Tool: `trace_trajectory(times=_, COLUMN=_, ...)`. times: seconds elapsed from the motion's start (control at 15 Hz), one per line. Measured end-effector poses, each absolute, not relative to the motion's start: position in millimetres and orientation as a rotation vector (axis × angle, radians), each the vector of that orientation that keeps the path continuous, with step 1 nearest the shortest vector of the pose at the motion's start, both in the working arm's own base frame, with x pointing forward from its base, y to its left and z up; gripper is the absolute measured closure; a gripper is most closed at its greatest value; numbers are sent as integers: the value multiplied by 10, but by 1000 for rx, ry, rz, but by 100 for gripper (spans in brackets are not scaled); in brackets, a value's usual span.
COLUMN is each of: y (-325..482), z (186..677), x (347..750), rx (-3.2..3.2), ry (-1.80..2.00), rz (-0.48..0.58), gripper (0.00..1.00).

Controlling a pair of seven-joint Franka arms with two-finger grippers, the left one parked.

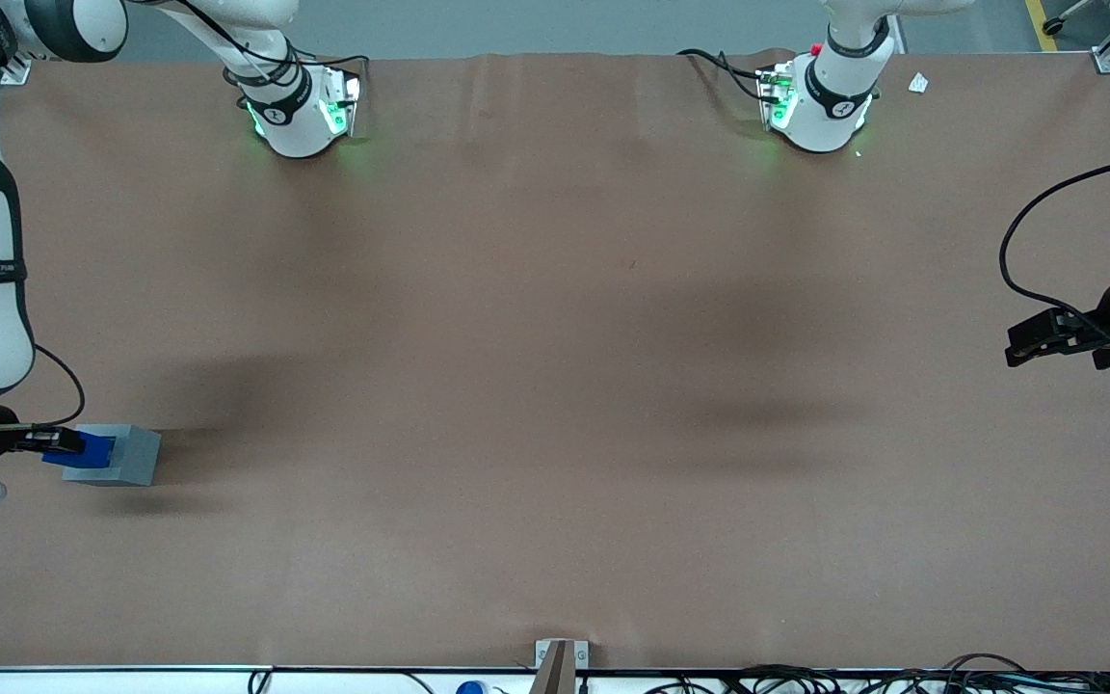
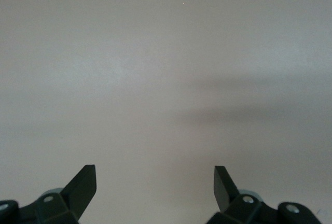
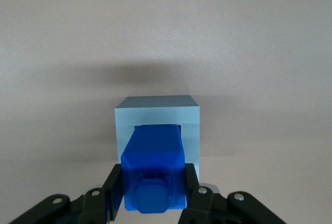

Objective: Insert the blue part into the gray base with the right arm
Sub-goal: 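Lower the blue block into the gray base's opening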

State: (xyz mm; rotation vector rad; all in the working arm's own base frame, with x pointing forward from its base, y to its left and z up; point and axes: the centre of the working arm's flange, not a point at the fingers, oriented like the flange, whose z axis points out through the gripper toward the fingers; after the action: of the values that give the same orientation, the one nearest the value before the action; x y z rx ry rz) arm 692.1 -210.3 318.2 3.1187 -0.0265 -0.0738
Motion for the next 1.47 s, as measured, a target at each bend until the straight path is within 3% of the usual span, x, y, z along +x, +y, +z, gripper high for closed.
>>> trace_trajectory(times=1.47, y=-2121, z=3174, x=6905, rx=3120, ry=-32, rz=-88, gripper=49)
